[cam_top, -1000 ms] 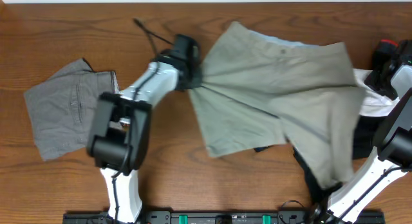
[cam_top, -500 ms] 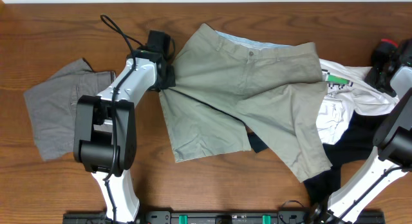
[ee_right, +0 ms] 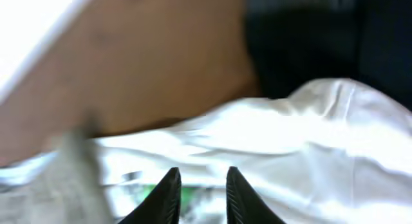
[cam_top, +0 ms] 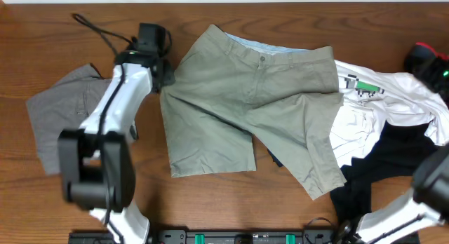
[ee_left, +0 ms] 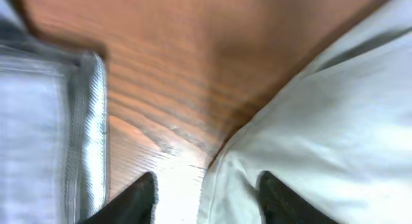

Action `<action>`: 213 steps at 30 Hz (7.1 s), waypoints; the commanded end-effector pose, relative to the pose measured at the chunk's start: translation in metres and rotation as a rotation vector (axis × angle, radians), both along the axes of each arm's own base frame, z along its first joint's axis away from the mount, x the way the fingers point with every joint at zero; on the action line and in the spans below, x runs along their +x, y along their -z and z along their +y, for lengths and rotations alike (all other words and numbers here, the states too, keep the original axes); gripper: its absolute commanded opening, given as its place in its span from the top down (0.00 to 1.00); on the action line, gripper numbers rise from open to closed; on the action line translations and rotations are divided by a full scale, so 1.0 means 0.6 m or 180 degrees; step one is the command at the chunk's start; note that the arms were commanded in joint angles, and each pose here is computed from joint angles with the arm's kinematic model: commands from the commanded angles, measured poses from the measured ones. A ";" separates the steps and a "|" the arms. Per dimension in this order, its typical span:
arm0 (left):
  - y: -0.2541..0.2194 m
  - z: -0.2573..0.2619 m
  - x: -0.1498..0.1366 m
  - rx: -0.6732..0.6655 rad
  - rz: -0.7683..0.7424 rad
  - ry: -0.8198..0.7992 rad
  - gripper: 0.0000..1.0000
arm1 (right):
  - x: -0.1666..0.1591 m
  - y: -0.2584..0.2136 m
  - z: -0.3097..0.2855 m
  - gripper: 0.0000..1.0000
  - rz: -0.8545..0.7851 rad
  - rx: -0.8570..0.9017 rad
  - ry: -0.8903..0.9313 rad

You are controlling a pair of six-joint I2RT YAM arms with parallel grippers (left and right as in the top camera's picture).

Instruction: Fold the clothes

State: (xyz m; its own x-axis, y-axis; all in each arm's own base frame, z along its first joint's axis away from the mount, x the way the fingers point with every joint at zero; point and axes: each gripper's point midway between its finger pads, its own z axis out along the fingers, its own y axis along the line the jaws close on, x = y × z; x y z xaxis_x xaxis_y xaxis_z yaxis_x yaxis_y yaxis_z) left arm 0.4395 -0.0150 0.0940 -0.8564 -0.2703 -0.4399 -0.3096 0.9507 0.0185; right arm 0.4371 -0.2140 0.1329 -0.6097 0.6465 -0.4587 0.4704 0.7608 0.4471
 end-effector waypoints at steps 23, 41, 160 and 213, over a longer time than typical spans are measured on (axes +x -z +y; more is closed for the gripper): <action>-0.132 -0.014 -0.038 -0.0246 -0.0415 0.0113 0.30 | -0.305 0.252 0.181 0.99 0.2203 0.0150 0.0949; -0.134 -0.018 -0.035 -0.0278 -0.0443 0.0129 0.29 | -0.342 0.104 -0.089 0.99 0.2271 -0.1475 0.2263; 0.115 -0.057 0.059 -0.0095 0.0047 0.0869 0.47 | -0.107 0.142 0.147 0.24 0.0943 -0.0718 -0.0513; 0.102 -0.079 0.051 -0.0325 0.0046 0.0977 0.45 | -0.181 0.112 0.186 0.35 0.1672 -0.0184 -0.0450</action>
